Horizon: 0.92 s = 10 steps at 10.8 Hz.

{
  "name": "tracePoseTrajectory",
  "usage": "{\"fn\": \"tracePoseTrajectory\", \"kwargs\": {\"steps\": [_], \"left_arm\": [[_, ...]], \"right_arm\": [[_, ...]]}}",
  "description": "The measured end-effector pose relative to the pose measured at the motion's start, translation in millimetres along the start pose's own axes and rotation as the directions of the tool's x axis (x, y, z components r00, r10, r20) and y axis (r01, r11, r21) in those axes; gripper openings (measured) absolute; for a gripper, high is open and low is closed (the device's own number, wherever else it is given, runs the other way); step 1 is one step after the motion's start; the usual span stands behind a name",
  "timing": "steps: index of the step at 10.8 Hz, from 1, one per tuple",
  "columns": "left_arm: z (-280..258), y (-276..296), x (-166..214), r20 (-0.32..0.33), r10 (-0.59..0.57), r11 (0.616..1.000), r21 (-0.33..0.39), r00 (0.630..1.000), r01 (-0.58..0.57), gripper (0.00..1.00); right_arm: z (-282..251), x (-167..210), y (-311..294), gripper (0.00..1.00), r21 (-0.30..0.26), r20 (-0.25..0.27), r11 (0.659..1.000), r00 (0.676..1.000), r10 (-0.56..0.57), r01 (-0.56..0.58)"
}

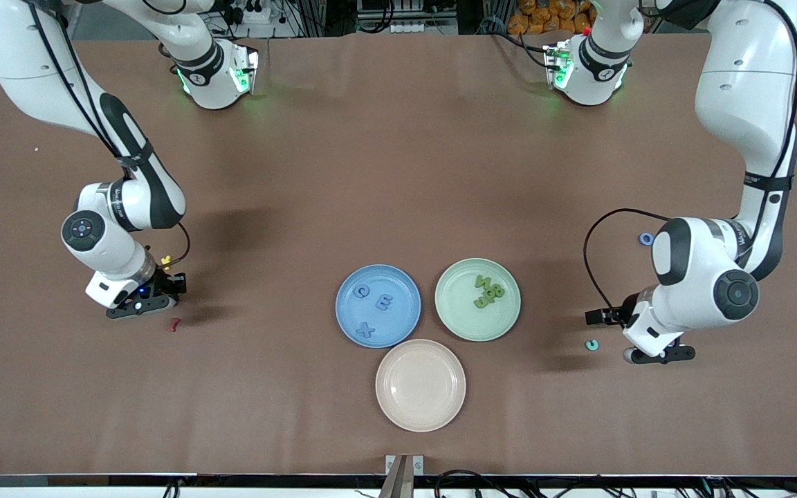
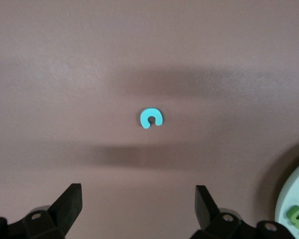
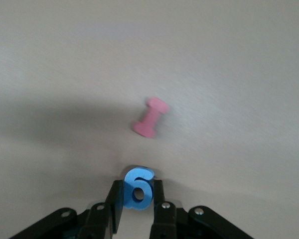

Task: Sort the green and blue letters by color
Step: 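Grasp the blue 6 with the right gripper while the left arm retracts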

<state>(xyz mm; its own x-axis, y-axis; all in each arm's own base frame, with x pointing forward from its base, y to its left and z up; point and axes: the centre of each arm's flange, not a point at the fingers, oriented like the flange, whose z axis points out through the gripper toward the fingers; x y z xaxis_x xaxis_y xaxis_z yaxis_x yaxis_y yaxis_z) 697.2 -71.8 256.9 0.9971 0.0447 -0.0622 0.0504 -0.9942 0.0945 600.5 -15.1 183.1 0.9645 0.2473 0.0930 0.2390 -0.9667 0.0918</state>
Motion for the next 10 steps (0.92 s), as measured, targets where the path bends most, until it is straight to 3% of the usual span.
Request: {"fn": "tracePoseTrajectory", "kwargs": {"steps": [3, 7, 10], "left_arm": [[-74.5, -22.9, -11.4, -0.059, 0.047, 0.999, 0.003, 0.997, -0.047, 1.0], [-194.1, -21.2, -79.3, 0.004, 0.059, 0.998, 0.022, 0.998, -0.059, 1.0], [-268.4, 1.1, -135.1, 0.047, 0.074, 0.997, 0.035, 0.996, -0.076, 1.0]], "right_arm": [[-15.5, 23.2, -44.7, 0.28, 0.077, -0.028, 0.996, 0.998, 0.05, -0.048], [-38.1, 51.3, -124.5, 0.28, 0.131, -0.039, 0.975, 0.981, 0.188, -0.181], [-60.1, 66.6, -226.0, 0.28, 0.163, -0.004, 0.922, 0.935, 0.356, -0.35]]}}
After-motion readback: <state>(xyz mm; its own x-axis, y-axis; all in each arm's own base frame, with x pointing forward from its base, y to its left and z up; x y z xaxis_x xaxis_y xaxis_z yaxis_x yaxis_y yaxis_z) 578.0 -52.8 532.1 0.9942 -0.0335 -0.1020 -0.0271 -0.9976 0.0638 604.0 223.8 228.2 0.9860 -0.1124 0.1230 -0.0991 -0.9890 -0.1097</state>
